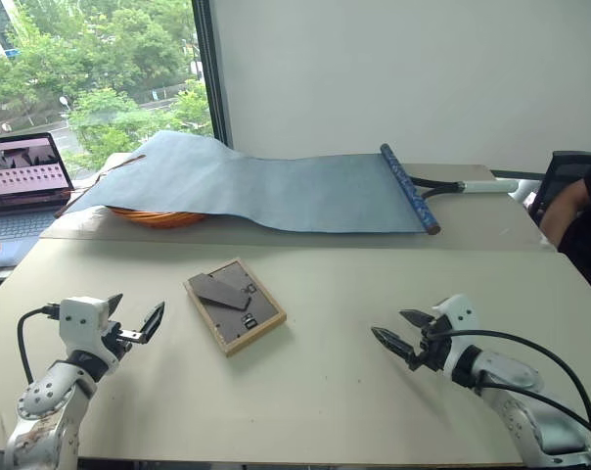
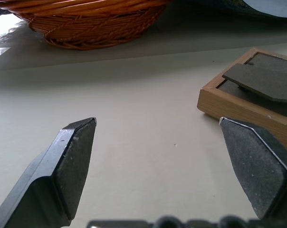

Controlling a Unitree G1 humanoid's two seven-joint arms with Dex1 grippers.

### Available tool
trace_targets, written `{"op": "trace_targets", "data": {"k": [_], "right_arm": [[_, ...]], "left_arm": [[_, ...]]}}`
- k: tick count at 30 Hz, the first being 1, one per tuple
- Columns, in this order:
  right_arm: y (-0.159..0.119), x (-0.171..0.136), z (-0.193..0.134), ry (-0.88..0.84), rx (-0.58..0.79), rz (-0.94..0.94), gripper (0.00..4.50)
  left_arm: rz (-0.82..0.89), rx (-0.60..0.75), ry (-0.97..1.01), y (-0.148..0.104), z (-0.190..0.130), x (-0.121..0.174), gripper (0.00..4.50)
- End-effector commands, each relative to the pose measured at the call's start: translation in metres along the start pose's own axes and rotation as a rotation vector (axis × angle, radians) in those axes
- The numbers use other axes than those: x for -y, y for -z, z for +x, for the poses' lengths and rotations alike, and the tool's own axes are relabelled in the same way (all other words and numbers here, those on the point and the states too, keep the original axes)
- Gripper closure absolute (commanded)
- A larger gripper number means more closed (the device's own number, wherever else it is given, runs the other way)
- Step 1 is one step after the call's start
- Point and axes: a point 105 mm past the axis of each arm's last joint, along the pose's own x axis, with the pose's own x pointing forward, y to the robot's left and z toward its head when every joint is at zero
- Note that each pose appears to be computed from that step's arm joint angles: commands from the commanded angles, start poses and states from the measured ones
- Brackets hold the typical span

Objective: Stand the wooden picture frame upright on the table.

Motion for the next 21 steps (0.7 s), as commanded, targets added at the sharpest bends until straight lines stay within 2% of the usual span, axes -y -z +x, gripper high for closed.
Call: {"op": "trace_targets", "data": {"k": [1,3,6,10,15,17,21], "right_arm": [[-0.038,-0.006,0.007,-0.085,0.074,-0.094,0.06],[-0.068,-0.016,0.018,-0.220,0.095,-0.190,0.06],[-0.080,-0.024,0.038,-0.320,0.082,-0.257,0.78],[-0.087,-0.030,0.075,-0.361,0.077,-0.324,2.19],[-0.071,-0.052,0.120,-0.434,0.017,-0.379,3.95],[-0.062,-0.060,0.132,-0.462,-0.008,-0.408,4.42],[-0.059,-0.082,0.148,-0.538,0.013,-0.385,4.42]], "left_arm": [[-0.036,0.026,0.086,-0.020,-0.003,-0.006,0.00],[-0.078,0.021,0.182,-0.037,-0.007,-0.013,0.00],[-0.053,-0.017,0.253,-0.043,-0.011,-0.012,0.75],[-0.014,-0.112,0.244,-0.035,-0.008,-0.008,2.21],[0.039,-0.222,0.261,-0.012,-0.001,0.013,4.08],[0.066,-0.248,0.276,-0.005,0.003,0.022,4.50],[0.028,-0.238,0.324,0.002,0.016,0.047,4.50]]}}
